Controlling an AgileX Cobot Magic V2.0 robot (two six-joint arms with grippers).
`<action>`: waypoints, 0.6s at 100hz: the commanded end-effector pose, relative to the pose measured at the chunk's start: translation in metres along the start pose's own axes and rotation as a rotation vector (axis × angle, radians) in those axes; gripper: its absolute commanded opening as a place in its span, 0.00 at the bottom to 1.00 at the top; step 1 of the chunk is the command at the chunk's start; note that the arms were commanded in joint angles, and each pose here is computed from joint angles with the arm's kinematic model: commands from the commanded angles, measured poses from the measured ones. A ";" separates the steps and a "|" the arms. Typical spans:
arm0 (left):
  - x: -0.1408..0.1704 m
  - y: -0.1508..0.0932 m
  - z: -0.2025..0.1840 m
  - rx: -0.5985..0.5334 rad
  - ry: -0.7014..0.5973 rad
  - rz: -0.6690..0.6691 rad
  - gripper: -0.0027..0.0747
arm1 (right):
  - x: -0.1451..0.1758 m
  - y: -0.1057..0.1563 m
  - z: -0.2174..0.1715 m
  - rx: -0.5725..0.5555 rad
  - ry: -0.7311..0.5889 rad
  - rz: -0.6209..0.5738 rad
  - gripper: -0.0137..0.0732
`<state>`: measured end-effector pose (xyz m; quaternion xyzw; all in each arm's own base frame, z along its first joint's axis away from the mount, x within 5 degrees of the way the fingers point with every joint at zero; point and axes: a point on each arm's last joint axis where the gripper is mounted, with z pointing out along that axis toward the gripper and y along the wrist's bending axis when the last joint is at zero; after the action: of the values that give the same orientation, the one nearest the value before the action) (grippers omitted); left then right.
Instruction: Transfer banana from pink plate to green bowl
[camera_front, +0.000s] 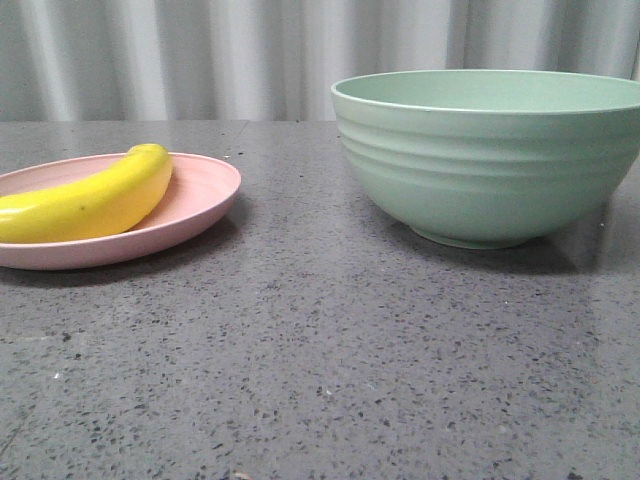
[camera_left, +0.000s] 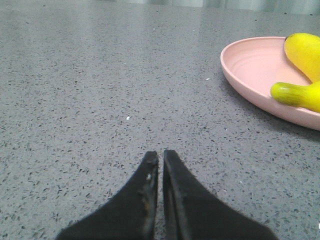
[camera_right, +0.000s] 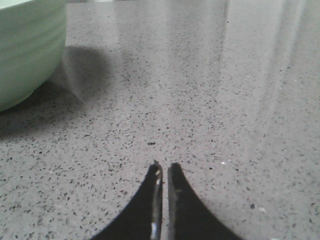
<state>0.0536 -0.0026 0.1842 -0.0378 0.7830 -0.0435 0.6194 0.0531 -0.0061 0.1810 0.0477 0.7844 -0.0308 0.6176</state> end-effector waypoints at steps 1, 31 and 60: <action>-0.002 0.000 -0.001 0.000 -0.066 -0.002 0.01 | 0.004 0.000 0.001 0.005 -0.024 -0.012 0.08; -0.002 0.000 -0.001 0.000 -0.066 -0.002 0.01 | 0.004 0.000 0.001 0.005 -0.024 -0.012 0.08; -0.006 0.001 -0.002 -0.008 -0.104 0.023 0.01 | 0.004 0.000 0.001 0.005 -0.024 -0.012 0.08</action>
<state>0.0537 -0.0023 0.1846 -0.0354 0.7818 -0.0396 0.6212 0.0531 -0.0061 0.1810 0.0477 0.7844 -0.0308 0.6176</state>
